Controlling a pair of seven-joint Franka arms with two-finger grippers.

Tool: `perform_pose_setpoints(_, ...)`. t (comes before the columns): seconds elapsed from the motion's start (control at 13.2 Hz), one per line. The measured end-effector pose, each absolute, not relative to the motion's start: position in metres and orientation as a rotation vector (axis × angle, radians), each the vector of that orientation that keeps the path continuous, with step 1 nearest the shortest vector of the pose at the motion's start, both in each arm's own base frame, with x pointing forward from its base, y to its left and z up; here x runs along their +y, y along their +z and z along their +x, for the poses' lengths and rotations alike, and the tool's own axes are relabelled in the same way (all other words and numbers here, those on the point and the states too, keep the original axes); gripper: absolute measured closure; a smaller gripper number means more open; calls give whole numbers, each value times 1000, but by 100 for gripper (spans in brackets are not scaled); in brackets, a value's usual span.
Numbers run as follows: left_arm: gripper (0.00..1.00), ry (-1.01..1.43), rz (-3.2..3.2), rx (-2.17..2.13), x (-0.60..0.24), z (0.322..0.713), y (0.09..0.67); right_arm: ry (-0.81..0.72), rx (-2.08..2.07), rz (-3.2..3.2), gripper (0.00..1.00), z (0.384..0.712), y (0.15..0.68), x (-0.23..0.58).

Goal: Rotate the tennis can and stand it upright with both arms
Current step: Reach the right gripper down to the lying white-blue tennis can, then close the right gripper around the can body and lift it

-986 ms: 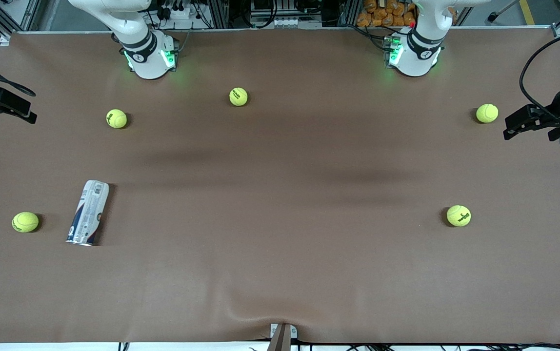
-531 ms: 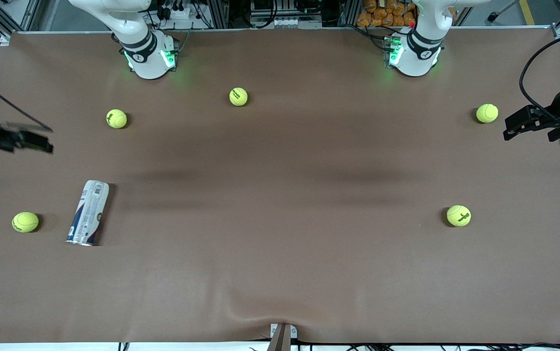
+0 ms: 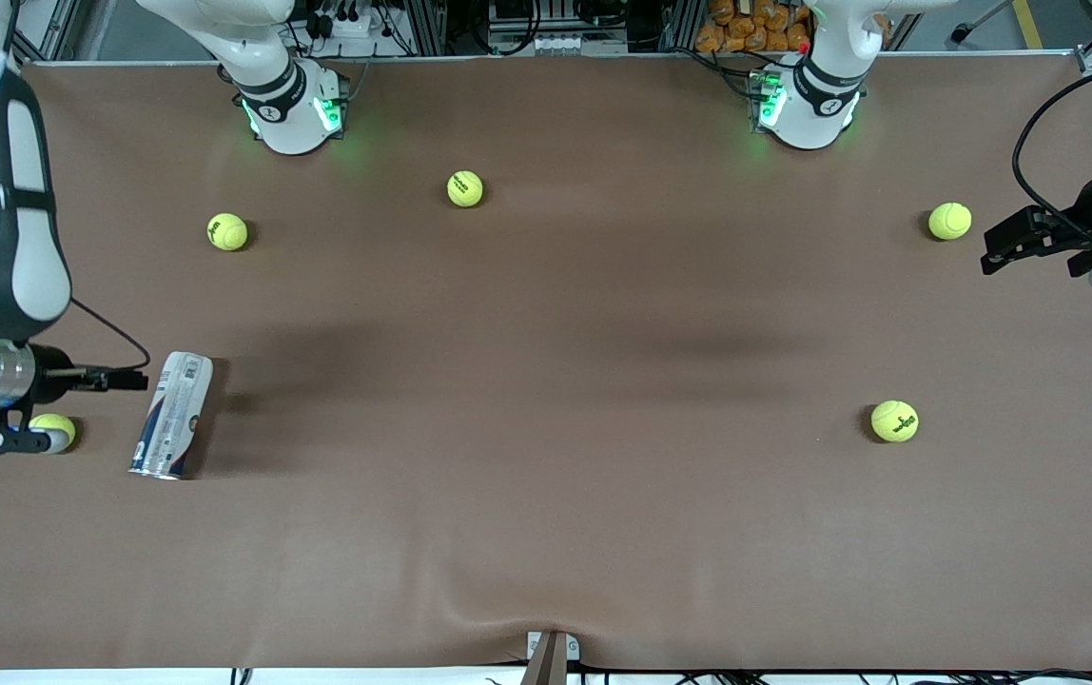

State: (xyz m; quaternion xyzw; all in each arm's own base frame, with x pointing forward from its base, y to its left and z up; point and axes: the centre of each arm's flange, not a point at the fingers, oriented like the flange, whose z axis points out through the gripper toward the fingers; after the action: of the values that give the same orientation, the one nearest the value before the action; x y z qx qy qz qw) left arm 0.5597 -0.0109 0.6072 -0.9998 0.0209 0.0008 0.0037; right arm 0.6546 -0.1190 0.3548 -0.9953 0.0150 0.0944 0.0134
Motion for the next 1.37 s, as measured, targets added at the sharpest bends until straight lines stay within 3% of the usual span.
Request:
perform_pose_setpoints(0.68,0,4,-3133,66,-11,560,607,359,-7,-3074,0,661,217,-143)
perform_pose_setpoints(1.37,0,14,-3133,77,-15,559,605,348,18,-3046,0,652,189,-137)
